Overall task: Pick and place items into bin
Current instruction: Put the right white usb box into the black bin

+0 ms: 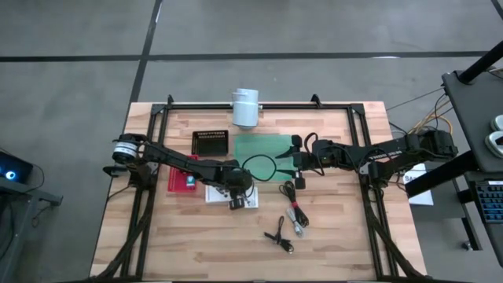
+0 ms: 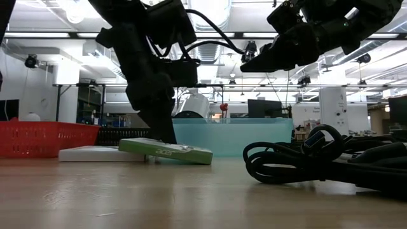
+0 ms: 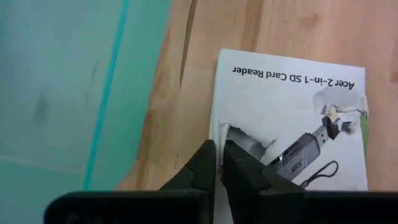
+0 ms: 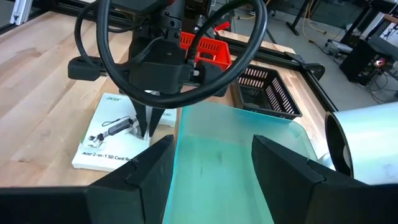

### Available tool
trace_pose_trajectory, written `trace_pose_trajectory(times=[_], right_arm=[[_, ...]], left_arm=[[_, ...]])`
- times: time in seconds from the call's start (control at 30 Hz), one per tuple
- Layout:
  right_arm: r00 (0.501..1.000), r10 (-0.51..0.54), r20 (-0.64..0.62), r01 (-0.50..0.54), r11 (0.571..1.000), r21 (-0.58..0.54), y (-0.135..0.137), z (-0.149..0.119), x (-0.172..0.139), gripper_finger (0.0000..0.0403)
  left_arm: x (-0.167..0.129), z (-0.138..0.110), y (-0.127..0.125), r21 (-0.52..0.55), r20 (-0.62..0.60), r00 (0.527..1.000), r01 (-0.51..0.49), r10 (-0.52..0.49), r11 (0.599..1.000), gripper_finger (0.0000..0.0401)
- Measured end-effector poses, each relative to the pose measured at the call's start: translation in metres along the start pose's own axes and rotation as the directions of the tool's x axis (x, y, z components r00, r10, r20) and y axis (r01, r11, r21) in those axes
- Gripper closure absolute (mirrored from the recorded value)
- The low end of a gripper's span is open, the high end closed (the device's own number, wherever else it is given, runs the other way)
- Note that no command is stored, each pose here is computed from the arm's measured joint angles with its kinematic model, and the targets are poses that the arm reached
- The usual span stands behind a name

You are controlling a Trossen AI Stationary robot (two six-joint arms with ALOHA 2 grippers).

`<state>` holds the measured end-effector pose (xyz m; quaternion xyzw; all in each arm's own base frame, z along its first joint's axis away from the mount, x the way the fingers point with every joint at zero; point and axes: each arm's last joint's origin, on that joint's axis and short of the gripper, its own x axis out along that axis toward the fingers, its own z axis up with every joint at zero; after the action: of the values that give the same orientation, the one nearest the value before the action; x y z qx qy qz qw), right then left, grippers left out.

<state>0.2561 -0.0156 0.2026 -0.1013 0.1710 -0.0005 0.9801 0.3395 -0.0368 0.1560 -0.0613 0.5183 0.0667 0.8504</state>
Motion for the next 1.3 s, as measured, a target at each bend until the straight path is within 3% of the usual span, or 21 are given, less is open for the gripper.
trace_pose_trajectory(times=[0.77, 1.3], right_arm=[[1.0, 0.0, -0.001, 0.0, 1.0, 0.0, 0.0, -0.001, 0.0, 0.0202], [1.0, 0.0, -0.002, 0.0, 1.0, 0.0, 0.0, -0.001, 0.0, 0.0202]], left_arm=[[-0.026, 0.038, -0.011, 0.058, 0.079, 0.994, 0.067, -0.071, 0.996, 0.0399], [-0.08, 0.061, -0.016, 0.109, 0.12, 0.991, 0.047, -0.06, 0.993, 0.0399]])
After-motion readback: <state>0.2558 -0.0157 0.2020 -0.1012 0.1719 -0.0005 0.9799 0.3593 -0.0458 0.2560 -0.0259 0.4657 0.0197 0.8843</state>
